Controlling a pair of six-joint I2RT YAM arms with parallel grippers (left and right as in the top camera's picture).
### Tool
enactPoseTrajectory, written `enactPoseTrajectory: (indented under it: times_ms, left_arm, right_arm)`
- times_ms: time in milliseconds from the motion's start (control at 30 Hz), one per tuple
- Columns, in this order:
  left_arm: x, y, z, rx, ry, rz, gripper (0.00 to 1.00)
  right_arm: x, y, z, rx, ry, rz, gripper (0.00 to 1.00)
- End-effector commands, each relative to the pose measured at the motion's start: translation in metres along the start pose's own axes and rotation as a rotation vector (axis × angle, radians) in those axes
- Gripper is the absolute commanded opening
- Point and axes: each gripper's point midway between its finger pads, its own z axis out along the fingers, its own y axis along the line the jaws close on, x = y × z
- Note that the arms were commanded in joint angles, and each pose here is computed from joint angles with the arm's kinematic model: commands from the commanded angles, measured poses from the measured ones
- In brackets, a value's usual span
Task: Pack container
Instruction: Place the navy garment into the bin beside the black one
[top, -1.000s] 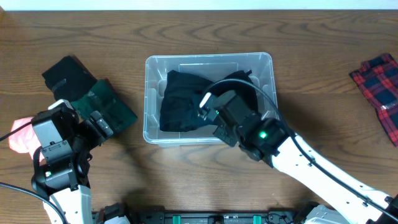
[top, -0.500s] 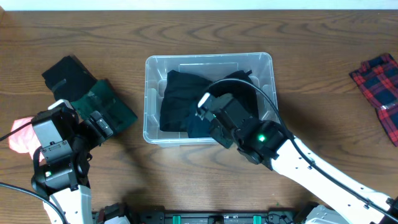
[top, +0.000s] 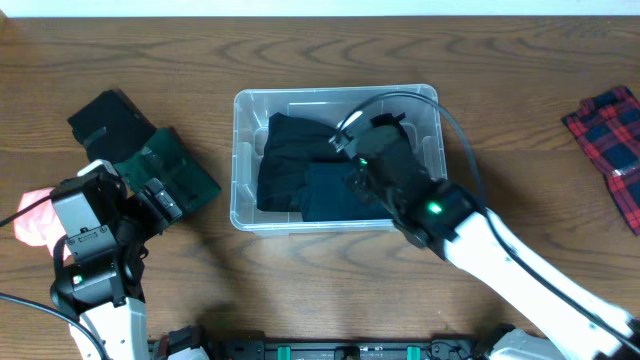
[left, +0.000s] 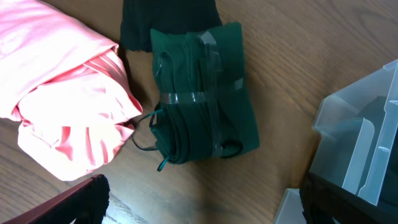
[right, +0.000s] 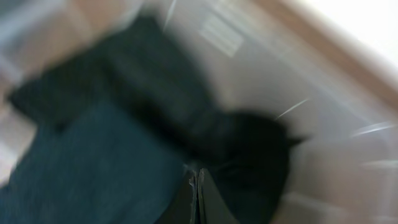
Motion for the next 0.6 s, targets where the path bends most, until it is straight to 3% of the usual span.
enactPoseTrajectory:
  times_ms: [0, 200, 333, 500, 567]
  left_arm:
    - [-0.008, 0.001, -0.005, -0.009, -0.022, -0.016, 0.98]
    - [-0.009, 0.001, -0.005, -0.008, -0.025, -0.016, 0.98]
    - [-0.009, 0.001, -0.005, -0.009, -0.024, -0.017, 0.98]
    - [-0.009, 0.001, -0.005, -0.009, -0.023, -0.016, 0.98]
    - [-0.009, 0.001, -0.005, -0.009, -0.023, -0.016, 0.98]
  right_arm:
    - [0.035, 0.045, 0.019, -0.226, 0.155, 0.062, 0.01]
    - [0.089, 0.061, 0.028, -0.278, 0.388, 0.087, 0.01]
    - [0.082, 0.052, 0.034, -0.236, 0.352, 0.087, 0.03]
    - [0.065, 0.036, 0.042, -0.142, 0.275, 0.077, 0.25]
    - [0.061, 0.030, 0.044, -0.106, 0.255, 0.074, 0.24]
